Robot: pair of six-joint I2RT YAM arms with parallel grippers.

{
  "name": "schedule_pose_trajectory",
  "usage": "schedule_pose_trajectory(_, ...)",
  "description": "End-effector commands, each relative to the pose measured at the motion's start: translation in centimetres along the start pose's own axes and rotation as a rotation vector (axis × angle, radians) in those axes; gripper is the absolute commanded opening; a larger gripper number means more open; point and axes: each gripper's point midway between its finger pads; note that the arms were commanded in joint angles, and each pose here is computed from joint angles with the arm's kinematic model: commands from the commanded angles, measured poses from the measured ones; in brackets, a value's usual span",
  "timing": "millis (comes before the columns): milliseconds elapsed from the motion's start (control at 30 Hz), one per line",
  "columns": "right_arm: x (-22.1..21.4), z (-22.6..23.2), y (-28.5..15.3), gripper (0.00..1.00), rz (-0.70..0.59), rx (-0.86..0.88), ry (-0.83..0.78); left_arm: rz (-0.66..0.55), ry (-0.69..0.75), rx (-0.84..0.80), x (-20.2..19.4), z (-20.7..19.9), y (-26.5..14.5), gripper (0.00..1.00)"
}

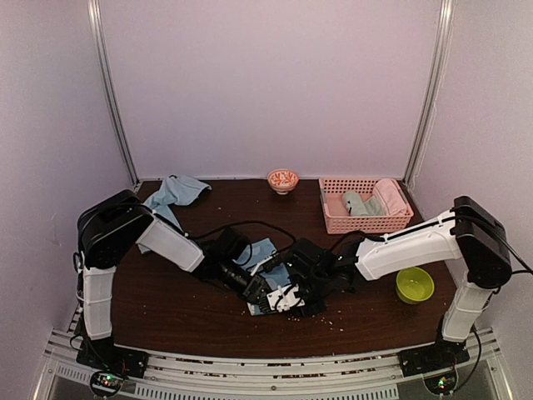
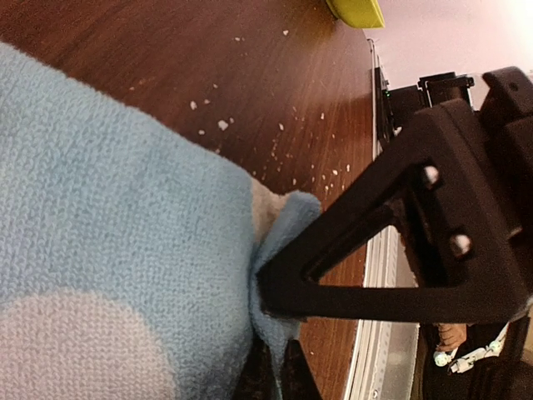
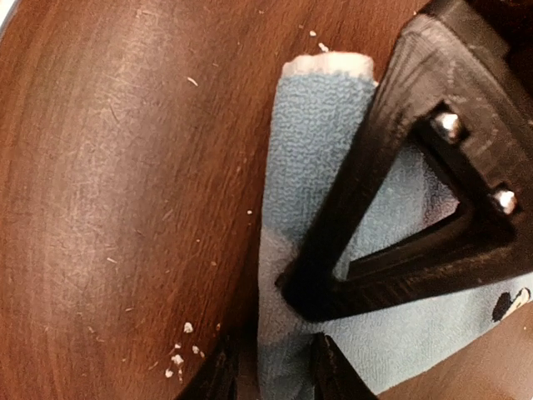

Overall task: Roll the towels
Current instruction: Roll the towel at the center of the board.

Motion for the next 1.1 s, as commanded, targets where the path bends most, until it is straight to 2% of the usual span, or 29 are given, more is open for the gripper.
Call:
schedule_pose_trajectory(0, -1.2, 0.4, 1.9, 0.31, 0.044, -0.015, -0.017, 0.084, -0.159, 0.162, -4.5, 5.9, 0.5, 0.00)
schedule_pose_trajectory(67, -1.6, 0.1, 2.5, 0.31, 0.061, -0.036, -0.013, 0.081, -0.144, 0.161, -4.3, 5.7, 0.4, 0.00)
schedule_pose_trajectory(133, -1.9, 0.2, 3.1, 0.23, 0.079, -0.032, -0.023, 0.079, -0.122, 0.165, -4.1, 5.4, 0.2, 0.01)
schedule_pose_trajectory(200, -2.2, 0.9, 3.5, 0.12, 0.091, 0.007, -0.038, 0.066, -0.080, 0.193, -3.6, 5.1, -0.3, 0.08)
schedule_pose_trajectory(267, -2.1, 2.0, 3.6, 0.06, 0.089, 0.074, -0.046, 0.039, -0.027, 0.250, -2.8, 4.6, -1.3, 0.19)
schedule_pose_trajectory(467, -1.6, 6.0, 1.3, 0.01, 0.082, 0.336, -0.010, -0.101, 0.086, 0.564, -0.1, 3.9, -7.6, 0.37)
schedule_pose_trajectory(633, -0.5, 8.9, -1.5, 0.00, 0.078, 0.608, 0.098, -0.240, 0.153, 0.817, 1.6, 2.8, -13.6, 0.40)
schedule_pose_trajectory(733, 0.2, 8.5, -2.3, 0.00, 0.048, 0.729, 0.199, -0.417, 0.229, 0.889, 3.0, -0.2, -17.4, 0.40)
schedule_pose_trajectory(800, -0.2, 8.0, -1.8, 0.00, 0.051, 0.815, 0.274, -0.535, 0.328, 0.882, 3.7, -3.5, -19.3, 0.42)
schedule_pose_trajectory(900, -1.3, 6.6, -0.8, 0.00, 0.055, 0.920, 0.392, -0.626, 0.582, 0.880, 3.8, -10.0, -20.1, 0.45)
schedule_pose_trajectory(1000, -2.4, 5.1, 1.3, 0.00, 0.085, 0.961, 0.525, -0.598, 0.828, 0.885, 3.1, -15.6, -17.8, 0.50)
schedule_pose_trajectory(1067, -2.8, 4.2, 2.6, 0.00, 0.110, 0.944, 0.552, -0.495, 0.916, 0.843, 2.3, -17.1, -14.7, 0.50)
Point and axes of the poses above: each gripper's point midway between its finger pads, its own y axis out along the fingers, its own z axis along the line the jaws close on, x = y × z, and after that the axes turned 5 degrees about -y, right-handed
